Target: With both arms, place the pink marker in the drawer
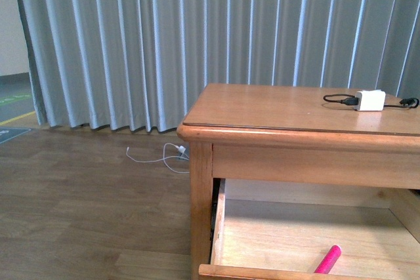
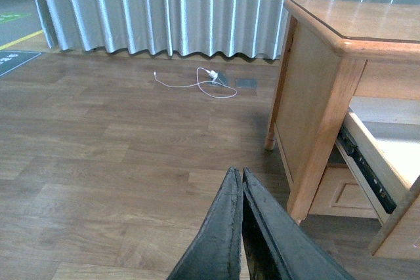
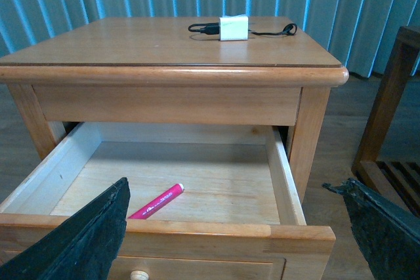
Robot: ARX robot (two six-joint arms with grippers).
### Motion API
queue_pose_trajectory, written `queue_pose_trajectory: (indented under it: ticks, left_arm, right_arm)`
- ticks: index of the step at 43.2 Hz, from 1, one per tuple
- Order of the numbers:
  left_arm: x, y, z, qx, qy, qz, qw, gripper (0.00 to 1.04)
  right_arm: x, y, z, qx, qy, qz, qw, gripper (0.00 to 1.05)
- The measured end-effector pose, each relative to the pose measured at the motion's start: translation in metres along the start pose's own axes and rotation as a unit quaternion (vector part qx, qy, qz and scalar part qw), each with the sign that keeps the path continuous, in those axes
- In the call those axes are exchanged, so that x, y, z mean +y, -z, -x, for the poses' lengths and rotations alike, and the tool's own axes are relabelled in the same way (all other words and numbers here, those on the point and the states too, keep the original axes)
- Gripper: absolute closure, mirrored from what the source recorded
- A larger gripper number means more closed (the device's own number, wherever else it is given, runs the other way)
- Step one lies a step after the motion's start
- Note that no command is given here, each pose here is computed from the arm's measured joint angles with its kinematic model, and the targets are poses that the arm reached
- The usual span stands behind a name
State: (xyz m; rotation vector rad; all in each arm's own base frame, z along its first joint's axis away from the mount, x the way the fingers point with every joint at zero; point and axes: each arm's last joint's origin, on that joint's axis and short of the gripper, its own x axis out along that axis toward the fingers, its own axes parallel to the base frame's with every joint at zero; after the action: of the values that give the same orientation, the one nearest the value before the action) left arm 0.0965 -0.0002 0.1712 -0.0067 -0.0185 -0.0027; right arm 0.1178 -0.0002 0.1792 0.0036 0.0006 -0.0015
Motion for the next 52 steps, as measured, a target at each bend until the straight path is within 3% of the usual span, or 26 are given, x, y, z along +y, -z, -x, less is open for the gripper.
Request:
queue_pose_trajectory:
  ticks: [15,21,39,44,48,52]
  left_arm:
    - [0.000,0.000,0.000,0.000,0.000,0.000,1.000,1.01]
    - [0.000,0.000,0.000,0.000,0.000,0.000,1.000,0.73]
    - [0.000,0.000,0.000,0.000,0.000,0.000,1.000,0.06]
    - [0.000,0.000,0.000,0.000,0.000,-0.001,1.000,0.06]
    - [0.000,0.000,0.000,0.000,0.000,-0.001,1.000,0.06]
    - [0.000,0.000,0.000,0.000,0.000,-0.001,1.000,0.06]
  right_arm:
    - [0.000,0.000,0.000,0.000,0.000,0.000,1.000,0.09]
    - [0.000,0.000,0.000,0.000,0.000,0.000,1.000,0.09]
    - [0.000,0.000,0.000,0.000,0.000,0.000,1.000,0.09]
    - [0.000,0.001,0.000,0.007,-0.009,0.005,1.000,0.09]
    - [0.001,0.005,-0.004,0.100,-0.095,0.020,0.990,0.09]
    - [0.000,0.006,-0.013,0.166,-0.116,0.007,0.979,0.09]
